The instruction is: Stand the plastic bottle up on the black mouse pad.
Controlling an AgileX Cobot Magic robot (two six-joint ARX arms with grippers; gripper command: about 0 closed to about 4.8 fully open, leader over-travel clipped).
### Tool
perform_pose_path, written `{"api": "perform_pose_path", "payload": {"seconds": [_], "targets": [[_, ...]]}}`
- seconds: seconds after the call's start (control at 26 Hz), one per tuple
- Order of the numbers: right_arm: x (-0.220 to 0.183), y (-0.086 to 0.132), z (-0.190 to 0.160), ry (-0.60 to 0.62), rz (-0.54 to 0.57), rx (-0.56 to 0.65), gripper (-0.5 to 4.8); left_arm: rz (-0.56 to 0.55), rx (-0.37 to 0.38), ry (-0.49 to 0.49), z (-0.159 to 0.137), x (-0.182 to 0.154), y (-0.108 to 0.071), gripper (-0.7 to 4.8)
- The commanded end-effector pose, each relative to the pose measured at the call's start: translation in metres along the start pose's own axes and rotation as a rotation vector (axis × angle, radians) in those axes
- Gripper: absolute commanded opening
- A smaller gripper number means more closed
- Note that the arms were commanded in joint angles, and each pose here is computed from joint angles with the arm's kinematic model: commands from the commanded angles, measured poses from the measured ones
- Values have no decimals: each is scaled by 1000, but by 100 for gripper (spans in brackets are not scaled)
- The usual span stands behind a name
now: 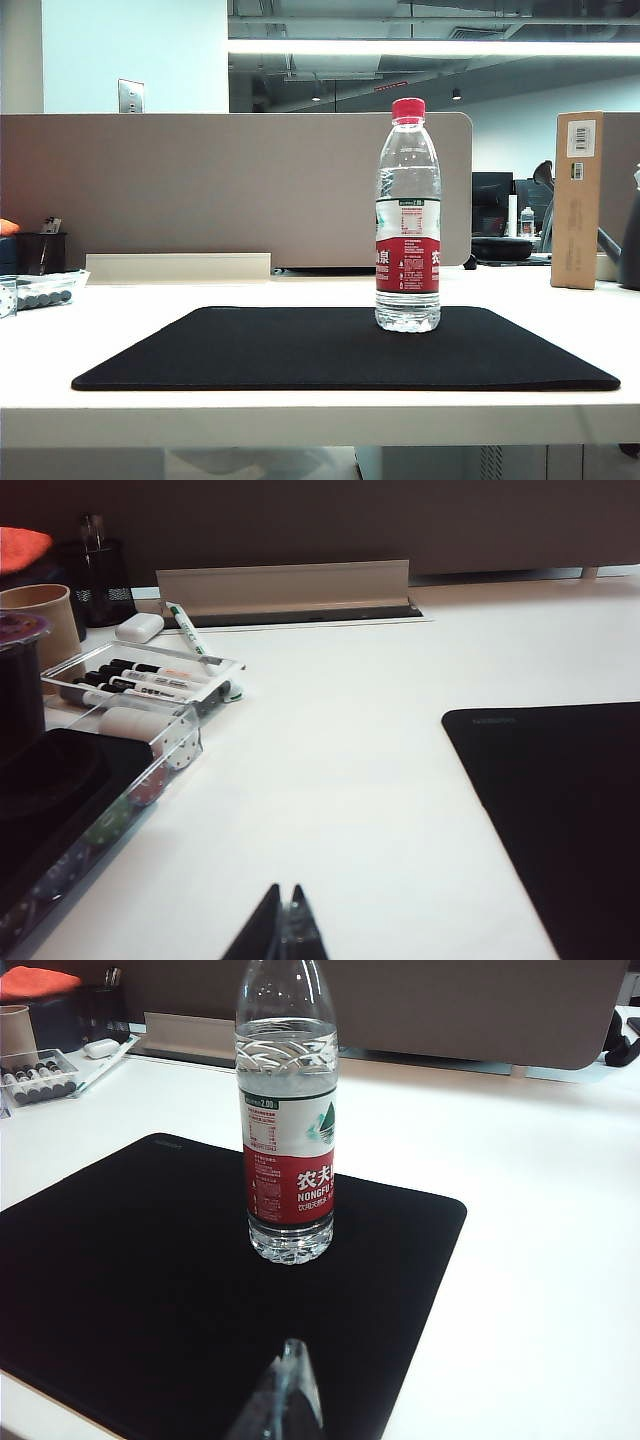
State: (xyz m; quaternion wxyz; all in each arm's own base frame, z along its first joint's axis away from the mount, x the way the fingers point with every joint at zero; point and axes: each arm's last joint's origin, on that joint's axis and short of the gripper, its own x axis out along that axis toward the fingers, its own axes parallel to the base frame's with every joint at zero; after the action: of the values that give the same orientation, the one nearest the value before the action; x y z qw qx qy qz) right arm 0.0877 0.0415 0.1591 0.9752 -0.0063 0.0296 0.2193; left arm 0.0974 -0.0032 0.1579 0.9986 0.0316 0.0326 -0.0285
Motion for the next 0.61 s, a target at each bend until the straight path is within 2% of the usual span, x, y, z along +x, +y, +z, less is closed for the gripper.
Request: {"api": "perform_pose_path", "payload": {"seconds": [0.04, 0.61], "targets": [[0, 0, -1, -7, -1, -1, -1, 30, -12, -19, 3, 0, 1, -4], [0, 0, 0, -7, -1, -1, -1, 30, -19, -29, 4, 0, 1, -4]]}}
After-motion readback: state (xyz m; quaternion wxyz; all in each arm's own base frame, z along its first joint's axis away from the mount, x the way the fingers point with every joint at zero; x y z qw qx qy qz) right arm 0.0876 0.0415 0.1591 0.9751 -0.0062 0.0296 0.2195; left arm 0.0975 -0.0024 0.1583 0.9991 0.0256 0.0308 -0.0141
